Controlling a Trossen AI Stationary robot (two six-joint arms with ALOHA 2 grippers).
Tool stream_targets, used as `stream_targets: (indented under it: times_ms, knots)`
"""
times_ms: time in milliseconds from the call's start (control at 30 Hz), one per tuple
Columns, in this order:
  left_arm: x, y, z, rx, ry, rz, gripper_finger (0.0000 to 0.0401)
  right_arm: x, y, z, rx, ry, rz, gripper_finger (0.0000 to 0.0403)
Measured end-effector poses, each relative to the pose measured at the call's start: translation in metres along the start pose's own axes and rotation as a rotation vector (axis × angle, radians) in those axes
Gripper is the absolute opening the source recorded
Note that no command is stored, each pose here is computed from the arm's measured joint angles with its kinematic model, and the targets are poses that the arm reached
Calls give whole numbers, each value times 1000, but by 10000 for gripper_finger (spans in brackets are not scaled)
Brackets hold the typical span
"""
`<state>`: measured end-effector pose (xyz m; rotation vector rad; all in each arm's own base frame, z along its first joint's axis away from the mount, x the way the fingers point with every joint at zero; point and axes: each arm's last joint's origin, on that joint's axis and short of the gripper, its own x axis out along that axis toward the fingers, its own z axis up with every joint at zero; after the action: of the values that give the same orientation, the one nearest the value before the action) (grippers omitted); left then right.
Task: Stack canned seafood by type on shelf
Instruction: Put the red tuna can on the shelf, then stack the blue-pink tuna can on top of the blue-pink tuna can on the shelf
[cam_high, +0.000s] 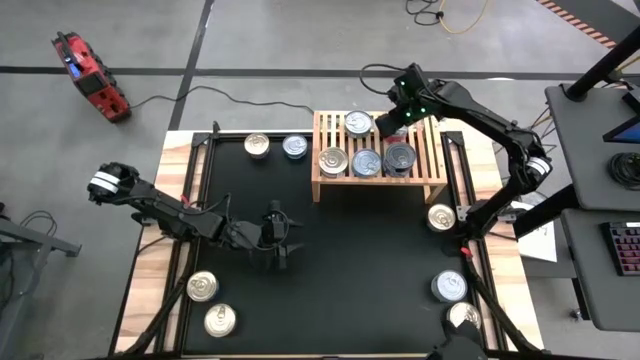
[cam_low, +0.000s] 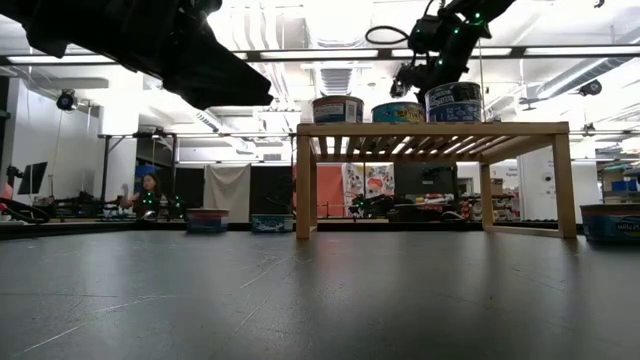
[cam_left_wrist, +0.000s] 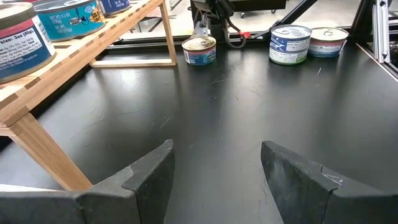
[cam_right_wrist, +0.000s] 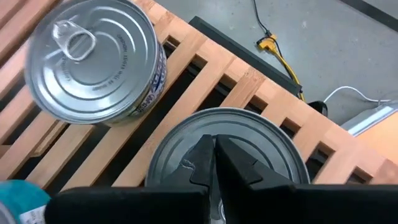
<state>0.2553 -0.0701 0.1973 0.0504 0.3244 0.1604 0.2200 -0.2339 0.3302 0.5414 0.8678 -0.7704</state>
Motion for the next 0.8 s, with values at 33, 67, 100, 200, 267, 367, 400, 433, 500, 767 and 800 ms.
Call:
stream_targets:
  times_ms: [33, 67, 100, 200, 267, 367, 400, 433, 500, 767, 800]
  knots:
    - [0, 0, 0, 0, 0, 0, 222, -3, 0, 0, 0, -11, 2, 9]
    - [0, 0, 0, 0, 0, 0, 222, -7, 0, 0, 0, -23, 3, 9]
    - [0, 0, 0, 0, 0, 0, 222, -12, 1, 0, -1, -35, 5, 9]
    - [0, 0, 0, -4, 0, 0, 222, -24, 2, -2, -1, -70, 11, 9]
    - [0, 0, 0, -10, 0, 0, 222, -35, 4, -3, -9, -99, 19, 9]
    - [0, 0, 0, -32, 0, 0, 222, -58, 12, -8, -31, -172, 45, 9]
    - [0, 0, 0, -49, 1, -2, 222, -68, 15, -10, -41, -201, 58, 9]
    - [0, 0, -1, -75, 6, -6, 222, -76, 20, -12, -50, -231, 74, 9]
    - [0, -1, -1, -95, 15, -31, 222, -89, 33, -19, -80, -288, 122, 9]
    - [-4, -19, 24, -122, 203, -146, 222, -107, 100, -68, -264, -341, 258, 9]
    - [-6, -23, 28, -113, 240, -148, 221, -108, 106, -76, -277, -343, 253, 9]
